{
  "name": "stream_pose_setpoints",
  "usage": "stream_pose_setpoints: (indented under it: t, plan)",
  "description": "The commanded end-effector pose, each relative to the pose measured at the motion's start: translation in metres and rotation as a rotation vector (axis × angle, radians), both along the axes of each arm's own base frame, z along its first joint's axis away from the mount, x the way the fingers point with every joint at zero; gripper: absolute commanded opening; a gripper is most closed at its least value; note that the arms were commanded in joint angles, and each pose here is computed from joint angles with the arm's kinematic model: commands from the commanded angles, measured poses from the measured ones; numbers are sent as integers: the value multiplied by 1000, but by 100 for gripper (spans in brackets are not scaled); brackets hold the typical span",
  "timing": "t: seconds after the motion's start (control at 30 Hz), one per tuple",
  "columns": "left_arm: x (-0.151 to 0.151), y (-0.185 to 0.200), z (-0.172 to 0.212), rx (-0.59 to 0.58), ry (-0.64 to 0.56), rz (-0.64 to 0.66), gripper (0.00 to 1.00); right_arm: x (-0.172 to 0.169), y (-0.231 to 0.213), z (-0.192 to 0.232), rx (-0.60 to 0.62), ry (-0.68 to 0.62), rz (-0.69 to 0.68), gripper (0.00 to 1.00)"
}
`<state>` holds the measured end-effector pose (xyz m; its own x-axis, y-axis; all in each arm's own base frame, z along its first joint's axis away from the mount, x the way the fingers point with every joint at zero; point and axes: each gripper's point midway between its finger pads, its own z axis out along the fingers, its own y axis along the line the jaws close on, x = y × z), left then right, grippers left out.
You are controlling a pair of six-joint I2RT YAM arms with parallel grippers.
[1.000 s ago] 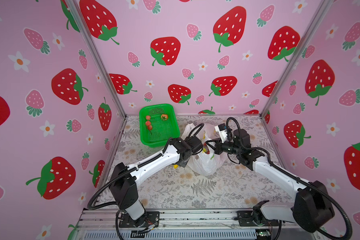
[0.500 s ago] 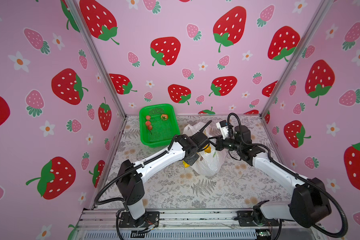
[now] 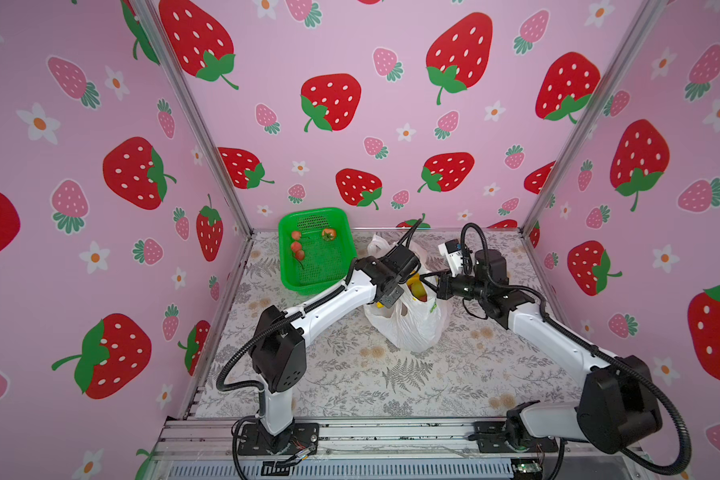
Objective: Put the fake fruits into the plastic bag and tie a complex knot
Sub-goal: 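Lower the bananas into the bag's mouth with the left gripper, then open the left gripper to release the bananas inside the bag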
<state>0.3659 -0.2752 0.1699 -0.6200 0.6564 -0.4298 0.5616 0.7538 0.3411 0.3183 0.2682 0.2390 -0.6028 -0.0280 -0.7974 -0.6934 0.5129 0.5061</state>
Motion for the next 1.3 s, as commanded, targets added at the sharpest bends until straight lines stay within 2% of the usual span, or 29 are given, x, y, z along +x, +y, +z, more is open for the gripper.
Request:
stream_pose_setpoints:
  t: [0.0,0.03,0.17,0.63,0.83,1.0,1.13,1.27]
  plan:
    - [13,-13,-10,-69,-36,7,5,-1,-2,0,-1,-8,8,3]
    - [15,-12,-13,-78,-32,16,10,0,-2,0,0,-7,6,3]
    - [12,-12,-23,-94,-14,22,21,3,-5,1,1,-8,-11,3]
    - [1,-5,-33,-157,40,42,51,7,-15,1,2,-13,-51,3]
    - [-6,-1,-17,-215,41,42,53,10,-21,1,-8,-19,-72,3]
    - [-18,8,11,-353,30,66,53,12,-25,-1,-10,-20,-86,3]
    - [-24,32,14,-503,37,182,55,11,-26,3,-5,-28,-90,3]
    - [-29,63,-4,-608,49,320,60,11,-27,5,-4,-38,-95,3]
